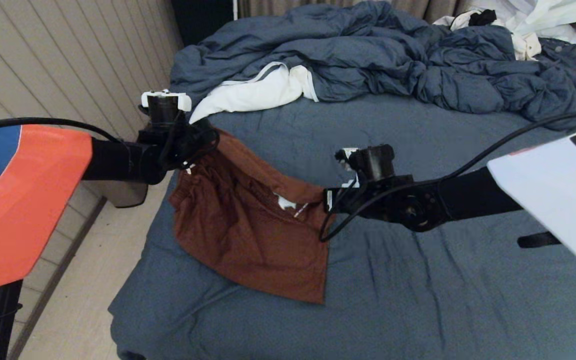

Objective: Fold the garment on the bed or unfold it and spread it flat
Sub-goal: Unford the brown shorts

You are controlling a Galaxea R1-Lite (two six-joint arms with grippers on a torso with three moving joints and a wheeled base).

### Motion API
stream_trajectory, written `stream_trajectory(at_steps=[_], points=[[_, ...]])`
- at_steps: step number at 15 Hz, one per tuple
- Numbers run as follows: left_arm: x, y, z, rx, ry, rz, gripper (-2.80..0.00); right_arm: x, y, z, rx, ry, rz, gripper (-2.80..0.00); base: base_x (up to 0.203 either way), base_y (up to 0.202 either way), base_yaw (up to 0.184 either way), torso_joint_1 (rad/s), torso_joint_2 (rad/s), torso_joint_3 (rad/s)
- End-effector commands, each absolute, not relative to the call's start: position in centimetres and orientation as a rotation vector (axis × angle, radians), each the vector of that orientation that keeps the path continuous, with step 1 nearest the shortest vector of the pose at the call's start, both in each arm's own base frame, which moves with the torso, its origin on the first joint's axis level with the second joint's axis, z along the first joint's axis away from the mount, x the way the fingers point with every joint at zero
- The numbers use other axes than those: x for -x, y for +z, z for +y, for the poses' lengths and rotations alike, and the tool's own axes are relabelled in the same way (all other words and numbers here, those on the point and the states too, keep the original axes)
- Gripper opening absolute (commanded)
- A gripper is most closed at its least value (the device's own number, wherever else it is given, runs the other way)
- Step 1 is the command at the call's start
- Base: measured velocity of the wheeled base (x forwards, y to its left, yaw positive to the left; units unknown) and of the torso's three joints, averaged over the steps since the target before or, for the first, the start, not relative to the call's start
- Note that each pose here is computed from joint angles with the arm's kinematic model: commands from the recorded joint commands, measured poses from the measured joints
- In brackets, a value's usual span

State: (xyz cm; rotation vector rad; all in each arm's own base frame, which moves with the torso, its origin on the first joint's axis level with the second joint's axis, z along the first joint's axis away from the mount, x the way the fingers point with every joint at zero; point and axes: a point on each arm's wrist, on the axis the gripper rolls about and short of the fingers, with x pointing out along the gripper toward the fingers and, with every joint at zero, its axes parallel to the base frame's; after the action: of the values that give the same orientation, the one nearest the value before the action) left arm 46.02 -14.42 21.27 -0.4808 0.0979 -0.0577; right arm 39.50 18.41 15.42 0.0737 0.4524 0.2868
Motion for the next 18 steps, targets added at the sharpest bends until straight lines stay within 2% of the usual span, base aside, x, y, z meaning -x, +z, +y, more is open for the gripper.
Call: stream_trajectory(at_steps=[1, 7, 9, 16, 17, 18], points=[[-46.8, 21.2, -13.8, 0.493, -0.034, 0.081, -2.80, -41.3, 16.8, 19.3, -0.088, 0.244, 0.366, -2.80, 0.000, 0.000, 0.000, 0.000, 0.00, 0.000], [-48.1, 21.2, -11.7, 0.500, 0.027, 0.046, -2.80, -46.4, 16.6, 21.8, -0.111, 0.084, 0.196, -2.80, 0.000, 0.000, 0.000, 0.000, 0.00, 0.000], [-48.6, 21.1, -11.2, 0.502, 0.056, 0.029, -2.80, -46.6, 14.9, 23.3, -0.051, 0.082, 0.200, -2.80, 0.000, 0.000, 0.000, 0.000, 0.00, 0.000], [-49.1, 20.0, -11.1, 0.492, 0.107, 0.037, -2.80, -47.2, 14.4, 23.2, -0.029, 0.030, 0.155, -2.80, 0.000, 0.000, 0.000, 0.000, 0.00, 0.000], [-49.2, 20.0, -11.0, 0.485, 0.125, 0.034, -2.80, -47.2, 14.3, 23.1, -0.027, 0.016, 0.154, 0.00, 0.000, 0.000, 0.000, 0.000, 0.00, 0.000], [-49.2, 19.9, -11.1, 0.482, 0.145, 0.026, -2.80, -47.2, 14.4, 23.0, -0.022, 0.002, 0.152, 0.00, 0.000, 0.000, 0.000, 0.000, 0.00, 0.000]])
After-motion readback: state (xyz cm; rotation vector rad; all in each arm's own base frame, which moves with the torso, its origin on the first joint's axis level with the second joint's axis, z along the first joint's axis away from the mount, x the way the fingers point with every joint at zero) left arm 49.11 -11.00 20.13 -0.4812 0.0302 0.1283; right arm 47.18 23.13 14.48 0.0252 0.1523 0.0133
